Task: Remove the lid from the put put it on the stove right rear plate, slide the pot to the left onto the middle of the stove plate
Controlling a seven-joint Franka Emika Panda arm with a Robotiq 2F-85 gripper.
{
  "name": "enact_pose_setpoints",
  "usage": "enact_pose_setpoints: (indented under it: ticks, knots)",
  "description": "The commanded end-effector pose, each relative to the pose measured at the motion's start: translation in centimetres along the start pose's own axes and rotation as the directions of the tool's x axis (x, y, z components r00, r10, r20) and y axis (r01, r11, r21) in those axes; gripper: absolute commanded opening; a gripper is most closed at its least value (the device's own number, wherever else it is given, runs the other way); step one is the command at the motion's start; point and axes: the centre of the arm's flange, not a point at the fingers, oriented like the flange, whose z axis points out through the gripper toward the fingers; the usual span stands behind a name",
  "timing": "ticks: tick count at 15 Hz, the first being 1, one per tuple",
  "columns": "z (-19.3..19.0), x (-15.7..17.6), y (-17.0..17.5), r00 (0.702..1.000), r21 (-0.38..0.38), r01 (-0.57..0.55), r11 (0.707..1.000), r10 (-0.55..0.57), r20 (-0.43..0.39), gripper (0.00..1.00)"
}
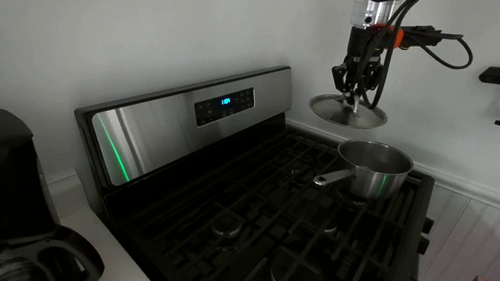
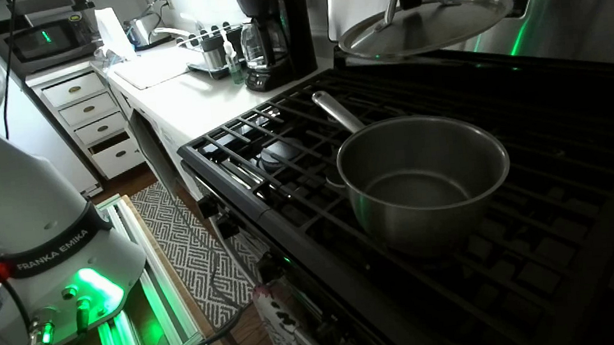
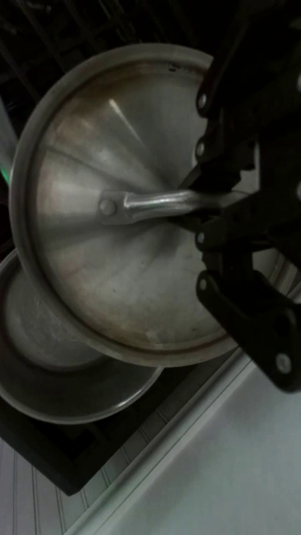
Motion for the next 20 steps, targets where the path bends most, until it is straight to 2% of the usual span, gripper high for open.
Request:
enact_pose_setpoints:
  ticks: [1,6,7,12,20]
  knots:
    - [-0.2,0.3,-0.9,1.000,0.000,0.003,1.000,-0.003,-0.007,0.10]
    - [-0.1,0.9,-1.6,1.000,-0.006,0.002,1.000,-0.002,-0.009,0.10]
    - [-0.1,0.9,-1.6,1.000,-0.005,0.002,1.000,-0.002,-0.009,0.02]
    - [1.9,4.5,-3.2,1.000,0.036,-0.005,0.999,0.006,-0.001,0.02]
    - [5.8,10.9,-7.4,0.999,0.087,-0.007,0.996,0.011,-0.044,0.02]
